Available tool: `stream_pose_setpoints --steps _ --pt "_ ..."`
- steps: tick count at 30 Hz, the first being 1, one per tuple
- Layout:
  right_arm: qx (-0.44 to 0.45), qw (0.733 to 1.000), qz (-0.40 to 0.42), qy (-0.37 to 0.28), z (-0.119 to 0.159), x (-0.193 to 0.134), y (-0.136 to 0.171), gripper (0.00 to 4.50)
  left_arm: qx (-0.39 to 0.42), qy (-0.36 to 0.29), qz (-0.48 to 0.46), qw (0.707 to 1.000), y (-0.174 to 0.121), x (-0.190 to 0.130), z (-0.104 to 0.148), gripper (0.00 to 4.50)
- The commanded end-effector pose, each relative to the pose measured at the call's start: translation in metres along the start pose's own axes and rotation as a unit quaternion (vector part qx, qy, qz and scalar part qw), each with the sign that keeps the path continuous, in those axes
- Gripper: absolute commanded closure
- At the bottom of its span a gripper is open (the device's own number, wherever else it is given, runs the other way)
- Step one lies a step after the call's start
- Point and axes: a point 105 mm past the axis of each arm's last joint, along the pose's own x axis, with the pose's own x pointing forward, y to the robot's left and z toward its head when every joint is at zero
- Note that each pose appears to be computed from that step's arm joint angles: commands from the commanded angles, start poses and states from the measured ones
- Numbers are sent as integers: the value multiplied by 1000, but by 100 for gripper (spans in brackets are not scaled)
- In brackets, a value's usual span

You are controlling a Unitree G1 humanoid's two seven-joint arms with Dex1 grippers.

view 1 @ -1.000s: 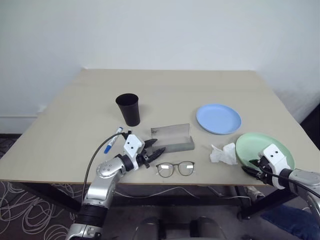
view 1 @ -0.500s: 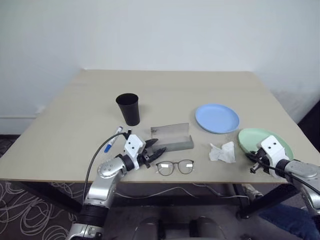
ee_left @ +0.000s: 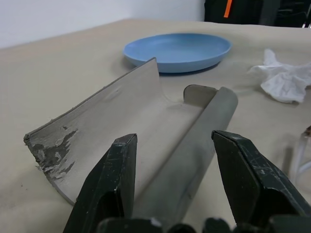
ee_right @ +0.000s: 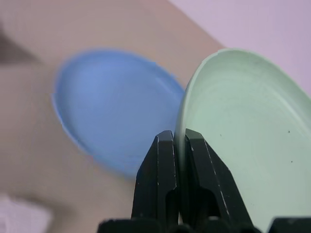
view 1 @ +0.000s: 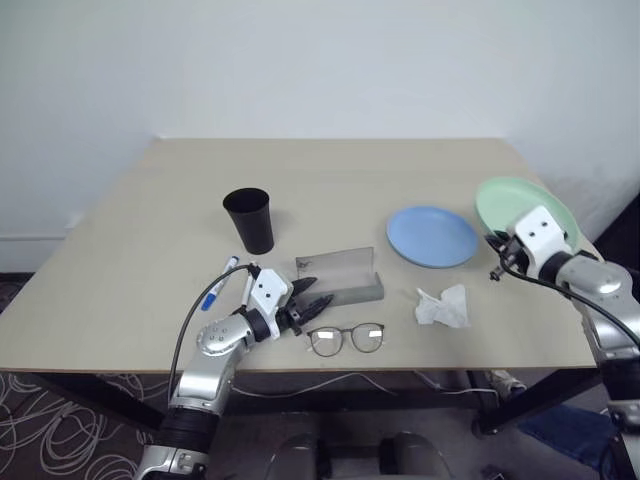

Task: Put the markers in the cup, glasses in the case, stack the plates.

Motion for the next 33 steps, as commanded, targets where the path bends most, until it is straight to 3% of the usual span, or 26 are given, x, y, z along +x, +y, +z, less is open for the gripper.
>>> stream_pose_setpoints --steps 1,8,17,20,26,33 --pt "-40 996 67 -38 23 22 12 446 22 -24 -2 999 4 5 16 195" --pt "-55 989 133 -43 27 66 31 446 27 -29 9 999 7 4 19 195" --pt "-64 988 143 -14 17 88 38 446 29 -31 31 999 10 -3 19 195" --pt "-59 988 144 -14 17 90 39 376 29 -32 35 998 10 -4 20 195" --pt "-54 988 142 -37 25 91 37 175 31 -32 38 998 11 -4 21 195" --pt "-20 982 162 -99 45 70 23 175 33 -34 33 998 11 -2 22 195"
